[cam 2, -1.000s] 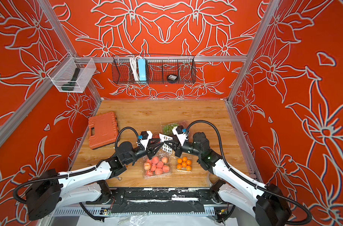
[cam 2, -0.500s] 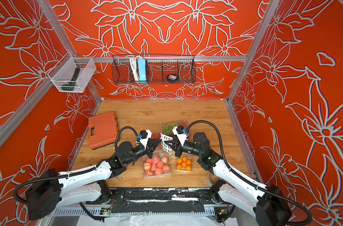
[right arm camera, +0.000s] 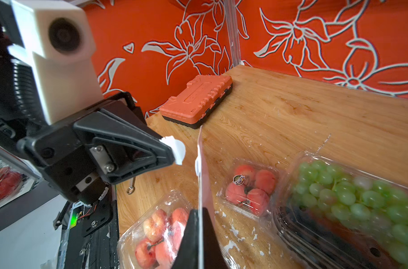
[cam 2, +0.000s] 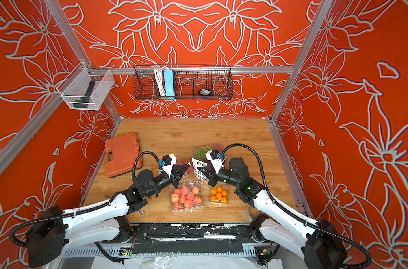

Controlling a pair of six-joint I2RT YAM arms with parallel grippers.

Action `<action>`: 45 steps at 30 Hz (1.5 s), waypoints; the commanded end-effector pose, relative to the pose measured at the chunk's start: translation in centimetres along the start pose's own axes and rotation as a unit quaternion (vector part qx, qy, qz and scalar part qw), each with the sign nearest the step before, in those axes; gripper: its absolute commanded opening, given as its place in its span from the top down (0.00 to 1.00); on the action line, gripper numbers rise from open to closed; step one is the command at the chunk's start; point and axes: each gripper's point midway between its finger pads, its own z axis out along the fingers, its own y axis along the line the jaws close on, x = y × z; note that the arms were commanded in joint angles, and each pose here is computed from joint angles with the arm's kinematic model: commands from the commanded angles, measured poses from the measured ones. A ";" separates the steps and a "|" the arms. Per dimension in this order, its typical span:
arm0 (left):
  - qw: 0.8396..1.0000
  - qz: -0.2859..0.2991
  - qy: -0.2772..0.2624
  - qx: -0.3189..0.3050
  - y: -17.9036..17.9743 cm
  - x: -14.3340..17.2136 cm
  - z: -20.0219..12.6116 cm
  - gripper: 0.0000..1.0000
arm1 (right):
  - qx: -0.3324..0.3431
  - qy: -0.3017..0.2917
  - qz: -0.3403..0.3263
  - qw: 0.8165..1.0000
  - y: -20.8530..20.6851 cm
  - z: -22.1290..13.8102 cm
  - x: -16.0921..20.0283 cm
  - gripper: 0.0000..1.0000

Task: Label fruit boxes
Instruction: Tear off the label from the label sticker, then stick the label on the fruit box.

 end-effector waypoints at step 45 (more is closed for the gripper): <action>0.856 0.042 0.469 -0.213 -4.2 19.1 -2.5 0.74 | 0.170 0.034 0.067 0.983 -4.1 -3.9 1.0 1.00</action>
